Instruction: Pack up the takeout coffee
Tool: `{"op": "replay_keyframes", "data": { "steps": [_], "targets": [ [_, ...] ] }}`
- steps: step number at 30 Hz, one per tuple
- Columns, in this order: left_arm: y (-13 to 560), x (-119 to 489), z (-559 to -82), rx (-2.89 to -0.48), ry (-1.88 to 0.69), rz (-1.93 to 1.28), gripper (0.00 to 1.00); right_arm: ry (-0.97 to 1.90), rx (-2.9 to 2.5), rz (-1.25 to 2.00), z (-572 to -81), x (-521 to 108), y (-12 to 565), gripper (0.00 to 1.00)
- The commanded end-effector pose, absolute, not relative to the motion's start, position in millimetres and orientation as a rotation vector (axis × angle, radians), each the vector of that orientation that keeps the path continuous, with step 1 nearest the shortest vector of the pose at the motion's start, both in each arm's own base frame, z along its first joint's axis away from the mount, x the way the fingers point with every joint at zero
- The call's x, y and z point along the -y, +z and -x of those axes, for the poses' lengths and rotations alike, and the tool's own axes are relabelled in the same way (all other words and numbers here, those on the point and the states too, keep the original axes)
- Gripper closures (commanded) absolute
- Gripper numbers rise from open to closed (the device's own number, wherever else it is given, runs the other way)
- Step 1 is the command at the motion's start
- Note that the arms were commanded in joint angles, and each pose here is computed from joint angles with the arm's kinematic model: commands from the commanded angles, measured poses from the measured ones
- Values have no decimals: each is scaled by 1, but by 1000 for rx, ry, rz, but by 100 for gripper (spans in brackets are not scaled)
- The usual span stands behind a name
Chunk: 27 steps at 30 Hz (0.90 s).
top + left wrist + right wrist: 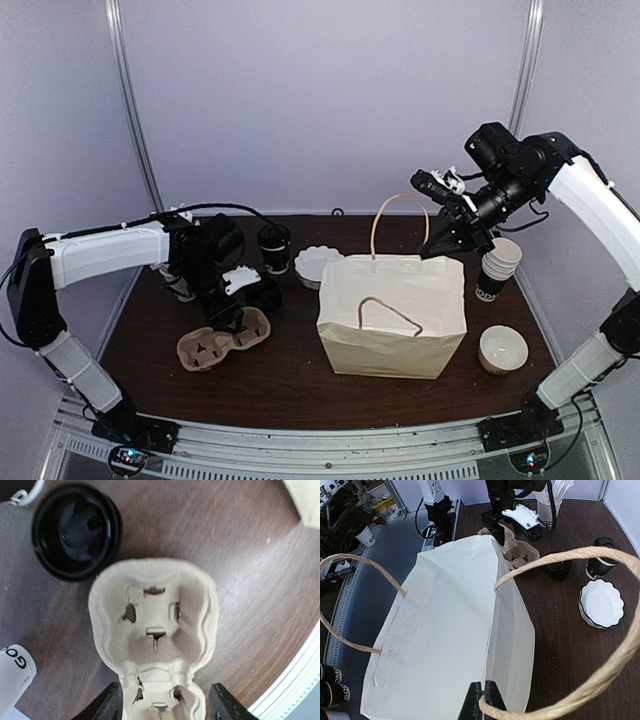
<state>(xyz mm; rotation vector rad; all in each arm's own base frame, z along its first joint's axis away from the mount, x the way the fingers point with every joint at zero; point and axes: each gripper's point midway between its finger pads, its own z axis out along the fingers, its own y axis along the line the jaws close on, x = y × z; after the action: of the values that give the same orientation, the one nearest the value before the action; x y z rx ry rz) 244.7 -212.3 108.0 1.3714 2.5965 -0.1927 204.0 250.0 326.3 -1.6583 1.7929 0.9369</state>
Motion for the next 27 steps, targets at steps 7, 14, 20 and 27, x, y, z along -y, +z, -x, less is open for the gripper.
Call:
{"op": "replay_keyframes", "data": {
  "steps": [7,14,20,27],
  "targets": [
    [79,173,-231,-2733,-62,-1440,38,967,-1740,1660,-194,-249,335,100],
    [70,176,-230,-2751,-78,-1448,37,978,-1743,1658,-196,-251,333,100],
    [65,184,-233,-2750,-113,-1441,46,974,-1750,1656,-198,-251,332,100],
    [55,189,-234,-2754,-98,-1444,50,980,-1755,1651,-200,-253,330,100]
  ]
}}
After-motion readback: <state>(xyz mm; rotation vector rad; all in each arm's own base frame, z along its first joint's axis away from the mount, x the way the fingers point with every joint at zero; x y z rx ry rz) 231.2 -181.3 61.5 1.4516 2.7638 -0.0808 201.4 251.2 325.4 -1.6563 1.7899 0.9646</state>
